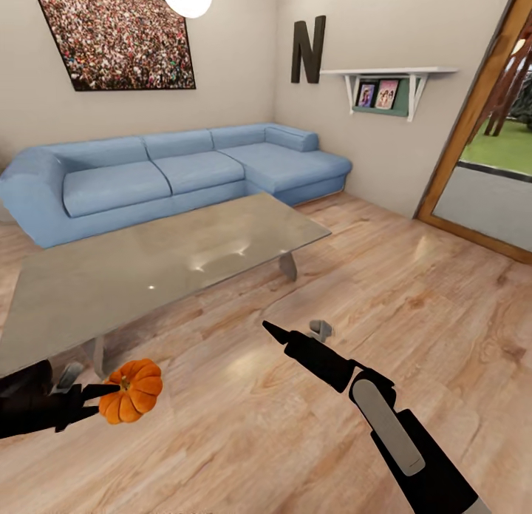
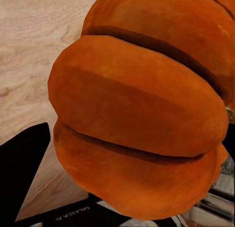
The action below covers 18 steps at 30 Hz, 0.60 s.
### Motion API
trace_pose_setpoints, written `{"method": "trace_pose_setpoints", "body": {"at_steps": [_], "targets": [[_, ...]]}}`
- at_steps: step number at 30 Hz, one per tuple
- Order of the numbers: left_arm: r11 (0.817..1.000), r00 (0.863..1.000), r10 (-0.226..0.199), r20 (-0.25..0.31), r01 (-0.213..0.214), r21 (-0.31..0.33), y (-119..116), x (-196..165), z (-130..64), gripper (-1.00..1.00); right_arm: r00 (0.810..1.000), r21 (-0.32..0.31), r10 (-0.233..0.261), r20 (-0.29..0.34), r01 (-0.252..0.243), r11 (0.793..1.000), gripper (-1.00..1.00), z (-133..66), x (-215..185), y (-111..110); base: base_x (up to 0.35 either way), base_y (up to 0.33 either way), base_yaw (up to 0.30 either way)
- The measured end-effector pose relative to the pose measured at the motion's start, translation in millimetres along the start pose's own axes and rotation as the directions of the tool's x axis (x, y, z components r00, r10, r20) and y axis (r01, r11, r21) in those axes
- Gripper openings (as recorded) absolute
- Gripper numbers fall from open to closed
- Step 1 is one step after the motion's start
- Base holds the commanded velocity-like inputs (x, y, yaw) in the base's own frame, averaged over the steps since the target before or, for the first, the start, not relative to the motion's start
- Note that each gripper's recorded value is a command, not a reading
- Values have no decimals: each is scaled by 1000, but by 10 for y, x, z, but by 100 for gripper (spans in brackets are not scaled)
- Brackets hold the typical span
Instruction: Place each of the two pumpkins and all three candles from the living room inside a cabinet in the living room (use any cabinet), then make sure every cabinet is closed, and position the cauldron so it is next to a table in the living room.
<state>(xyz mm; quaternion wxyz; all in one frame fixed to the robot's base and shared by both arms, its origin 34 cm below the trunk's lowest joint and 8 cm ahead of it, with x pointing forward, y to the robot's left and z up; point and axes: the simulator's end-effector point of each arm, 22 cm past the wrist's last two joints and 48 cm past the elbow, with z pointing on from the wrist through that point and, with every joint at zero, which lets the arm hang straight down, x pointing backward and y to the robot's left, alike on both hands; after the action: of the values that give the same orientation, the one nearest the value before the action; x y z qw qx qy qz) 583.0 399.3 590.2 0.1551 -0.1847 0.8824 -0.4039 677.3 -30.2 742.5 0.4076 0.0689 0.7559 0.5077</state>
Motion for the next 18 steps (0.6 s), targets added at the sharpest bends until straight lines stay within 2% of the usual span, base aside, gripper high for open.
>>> {"method": "trace_pose_setpoints", "body": {"at_steps": [5, 7, 11, 14, 16, 18], "targets": [[999, 999, -41, -9, 41, -18, 31, 26, -84, -100, 1000, 0, -1, 2, 1, 1000, 100, -6, -75, 86, 0, 0, 281], [996, 997, -82, -4, 82, -31, 119, 49, -137, -100, 1000, 0, -2, 3, 2, 1000, 100, -11, -109, 116, 0, 0, 282], [993, 994, -109, 1, 109, -40, 132, 46, -204, -100, 1000, 1, -2, 4, 2, 1000, 100, -17, -164, 178, 0, 0, 282], [990, 992, -124, -2, 124, -68, 192, 76, -249, -100, 1000, 3, -2, 4, 2, 1000, 100, -20, -200, 217, 0, 0, 282], [982, 989, -145, -6, 144, -119, 347, 138, -299, -100, 1000, 8, -1, 4, 1, 1000, 100, -23, -225, 234, 0, 0, 283], [976, 987, -163, 0, 161, -147, 398, 138, -339, -100, 1000, 12, 0, 3, 0, 1000, 100, -25, -247, 255, 0, 0, 283]]}}
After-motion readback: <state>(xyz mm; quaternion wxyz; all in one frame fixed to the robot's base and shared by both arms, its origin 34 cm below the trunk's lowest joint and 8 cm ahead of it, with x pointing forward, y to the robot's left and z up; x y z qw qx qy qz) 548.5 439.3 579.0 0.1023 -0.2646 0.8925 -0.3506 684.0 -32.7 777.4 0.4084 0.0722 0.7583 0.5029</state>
